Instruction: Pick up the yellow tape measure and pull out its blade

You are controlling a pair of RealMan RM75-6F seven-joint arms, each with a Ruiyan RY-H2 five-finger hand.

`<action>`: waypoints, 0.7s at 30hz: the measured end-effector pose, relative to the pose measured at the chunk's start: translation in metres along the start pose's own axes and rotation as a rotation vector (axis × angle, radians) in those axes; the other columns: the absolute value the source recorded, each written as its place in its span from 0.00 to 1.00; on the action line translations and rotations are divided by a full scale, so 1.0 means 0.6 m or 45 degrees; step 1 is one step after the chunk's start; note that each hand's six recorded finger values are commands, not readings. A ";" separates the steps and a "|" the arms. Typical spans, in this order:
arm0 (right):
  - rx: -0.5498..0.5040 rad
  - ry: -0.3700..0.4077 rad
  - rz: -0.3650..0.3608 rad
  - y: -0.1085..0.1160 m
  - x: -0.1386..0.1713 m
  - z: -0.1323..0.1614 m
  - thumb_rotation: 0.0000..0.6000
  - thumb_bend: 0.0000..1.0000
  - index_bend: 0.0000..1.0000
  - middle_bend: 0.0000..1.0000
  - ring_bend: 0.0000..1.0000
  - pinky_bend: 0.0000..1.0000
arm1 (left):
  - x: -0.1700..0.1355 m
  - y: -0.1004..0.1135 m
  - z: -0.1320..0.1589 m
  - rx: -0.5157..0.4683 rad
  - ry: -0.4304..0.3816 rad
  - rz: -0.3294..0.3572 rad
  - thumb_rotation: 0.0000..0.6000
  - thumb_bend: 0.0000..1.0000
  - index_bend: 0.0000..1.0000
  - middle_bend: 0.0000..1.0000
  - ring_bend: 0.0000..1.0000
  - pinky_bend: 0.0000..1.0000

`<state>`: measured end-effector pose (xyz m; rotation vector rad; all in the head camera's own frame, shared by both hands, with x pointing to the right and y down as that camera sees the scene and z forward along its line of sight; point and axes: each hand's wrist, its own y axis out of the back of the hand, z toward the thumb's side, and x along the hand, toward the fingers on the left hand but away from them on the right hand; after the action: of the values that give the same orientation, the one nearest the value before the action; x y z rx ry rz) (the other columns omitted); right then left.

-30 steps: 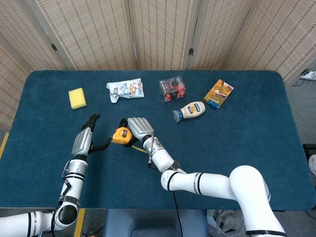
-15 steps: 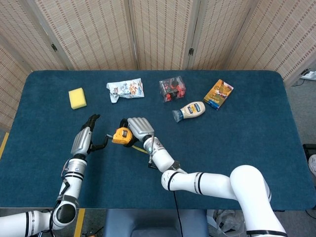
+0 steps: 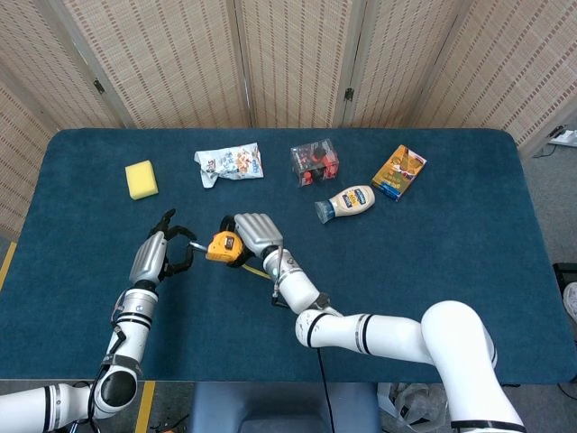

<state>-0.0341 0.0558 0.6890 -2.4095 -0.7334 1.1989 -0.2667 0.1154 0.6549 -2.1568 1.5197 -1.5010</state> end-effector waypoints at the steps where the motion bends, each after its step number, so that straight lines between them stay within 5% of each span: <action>1: 0.000 -0.001 -0.001 0.001 0.000 0.000 1.00 0.18 0.63 0.56 0.47 0.27 | 0.000 0.001 0.000 -0.001 0.001 0.000 0.97 0.62 0.53 0.00 0.00 0.00; 21: 0.030 -0.023 0.001 0.019 0.008 -0.019 1.00 0.18 0.63 0.56 0.47 0.27 | 0.001 0.014 -0.014 -0.019 -0.001 0.034 0.97 0.68 0.64 0.03 0.00 0.00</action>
<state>-0.0194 0.0482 0.6867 -2.3832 -0.7203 1.2244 -0.2784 0.1141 0.6547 -2.1361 1.5584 -1.4847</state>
